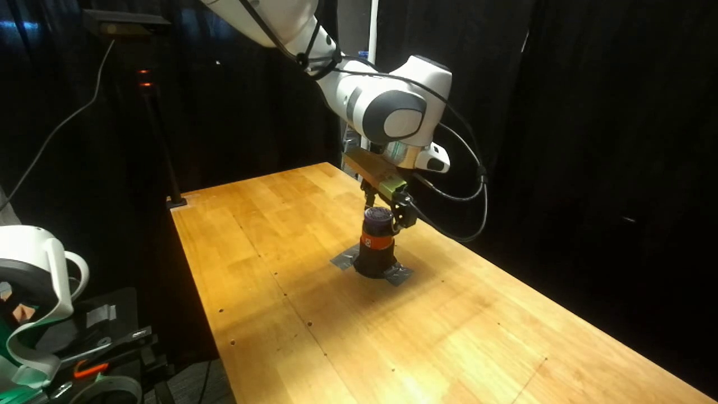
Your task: Put the rubber band around the jar
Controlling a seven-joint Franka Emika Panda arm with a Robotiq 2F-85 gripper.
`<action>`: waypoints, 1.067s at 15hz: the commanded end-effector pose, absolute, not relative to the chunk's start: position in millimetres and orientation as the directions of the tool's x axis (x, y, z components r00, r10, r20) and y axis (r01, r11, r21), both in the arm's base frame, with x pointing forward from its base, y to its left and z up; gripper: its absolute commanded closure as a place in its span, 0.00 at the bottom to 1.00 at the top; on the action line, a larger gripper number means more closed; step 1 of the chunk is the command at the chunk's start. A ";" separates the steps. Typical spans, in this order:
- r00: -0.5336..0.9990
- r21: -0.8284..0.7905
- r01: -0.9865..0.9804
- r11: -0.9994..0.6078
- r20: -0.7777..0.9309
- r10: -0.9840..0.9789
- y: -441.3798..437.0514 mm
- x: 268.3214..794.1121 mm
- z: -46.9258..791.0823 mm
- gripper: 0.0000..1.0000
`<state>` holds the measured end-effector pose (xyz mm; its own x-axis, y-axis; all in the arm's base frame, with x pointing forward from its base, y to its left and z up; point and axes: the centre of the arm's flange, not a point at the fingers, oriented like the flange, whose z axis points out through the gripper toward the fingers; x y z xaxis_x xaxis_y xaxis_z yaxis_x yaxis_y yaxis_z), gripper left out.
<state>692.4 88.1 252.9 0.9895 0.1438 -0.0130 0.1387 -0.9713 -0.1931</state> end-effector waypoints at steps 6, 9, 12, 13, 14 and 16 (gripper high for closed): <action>0.996 -0.203 0.045 -0.978 -0.071 0.061 88.2 695.3 247.2 0.00; 0.998 -0.206 0.055 -0.977 -0.020 0.060 87.2 697.2 239.8 0.00; 0.998 -0.197 0.057 -0.979 0.017 0.055 88.2 696.9 235.9 0.00; 0.998 -0.196 0.054 -0.979 0.018 0.052 87.9 698.0 234.3 0.00; 0.999 -0.193 0.049 -0.980 0.025 0.045 87.8 698.3 232.7 0.00; 0.999 -0.191 0.049 -0.980 0.025 0.045 87.6 697.7 230.7 0.00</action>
